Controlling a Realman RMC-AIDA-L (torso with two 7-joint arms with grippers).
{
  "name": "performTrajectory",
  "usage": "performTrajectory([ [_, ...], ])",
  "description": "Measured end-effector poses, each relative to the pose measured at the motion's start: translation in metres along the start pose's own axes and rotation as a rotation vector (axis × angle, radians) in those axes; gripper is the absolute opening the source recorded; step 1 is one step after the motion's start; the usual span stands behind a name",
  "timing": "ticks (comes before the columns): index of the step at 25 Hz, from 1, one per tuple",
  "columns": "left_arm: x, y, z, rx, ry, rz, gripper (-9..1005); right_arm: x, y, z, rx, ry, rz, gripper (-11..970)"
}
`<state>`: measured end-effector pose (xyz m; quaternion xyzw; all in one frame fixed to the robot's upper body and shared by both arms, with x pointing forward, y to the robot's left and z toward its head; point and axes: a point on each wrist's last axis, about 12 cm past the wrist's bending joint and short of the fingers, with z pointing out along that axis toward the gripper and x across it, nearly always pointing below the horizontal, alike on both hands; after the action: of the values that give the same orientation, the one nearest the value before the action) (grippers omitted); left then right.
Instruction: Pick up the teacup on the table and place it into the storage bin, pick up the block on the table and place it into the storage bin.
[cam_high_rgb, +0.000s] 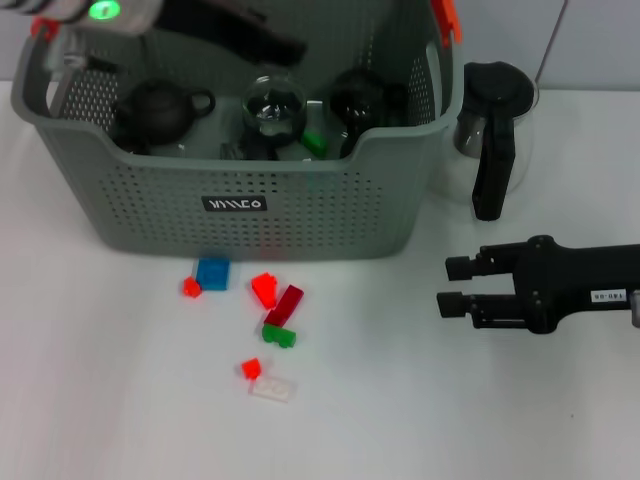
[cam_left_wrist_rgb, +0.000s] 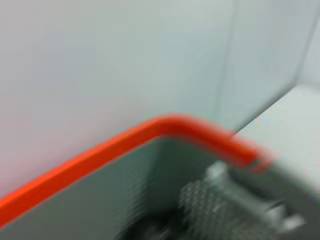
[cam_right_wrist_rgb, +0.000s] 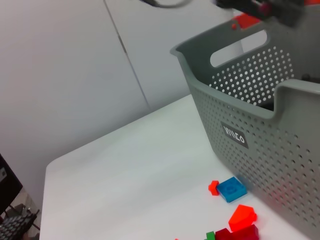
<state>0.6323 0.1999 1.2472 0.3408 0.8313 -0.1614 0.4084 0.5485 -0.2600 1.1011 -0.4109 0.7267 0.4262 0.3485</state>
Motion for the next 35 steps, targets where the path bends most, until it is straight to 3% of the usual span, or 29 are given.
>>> performTrajectory([
  [2,0.007,-0.004,-0.028,0.068,-0.081,-0.004,533,0.001,0.000,0.000,0.001,0.000,0.003,583],
  [5,0.029,-0.009,-0.059,0.163,-0.148,0.050,662,0.002,0.000,-0.001,0.003,0.000,0.005,583],
  [7,0.050,-0.013,-0.070,0.230,-0.135,0.097,748,0.002,0.000,-0.001,0.003,0.000,0.005,583],
  [10,0.078,-0.020,-0.074,0.300,-0.095,0.129,761,0.002,0.000,-0.001,0.002,0.000,0.005,583],
  [15,0.119,-0.032,-0.059,0.379,0.047,0.079,782,0.001,0.000,0.000,0.000,0.000,0.005,583],
  [19,0.138,-0.040,-0.040,0.434,0.164,0.042,794,0.001,0.000,0.000,0.002,0.000,0.005,583],
  [27,0.157,-0.050,-0.004,0.546,0.327,-0.041,768,0.002,0.000,-0.001,0.007,0.000,0.008,584],
  [35,0.165,-0.048,0.016,0.461,0.366,-0.040,749,0.003,0.000,-0.001,0.011,0.000,0.011,584],
])
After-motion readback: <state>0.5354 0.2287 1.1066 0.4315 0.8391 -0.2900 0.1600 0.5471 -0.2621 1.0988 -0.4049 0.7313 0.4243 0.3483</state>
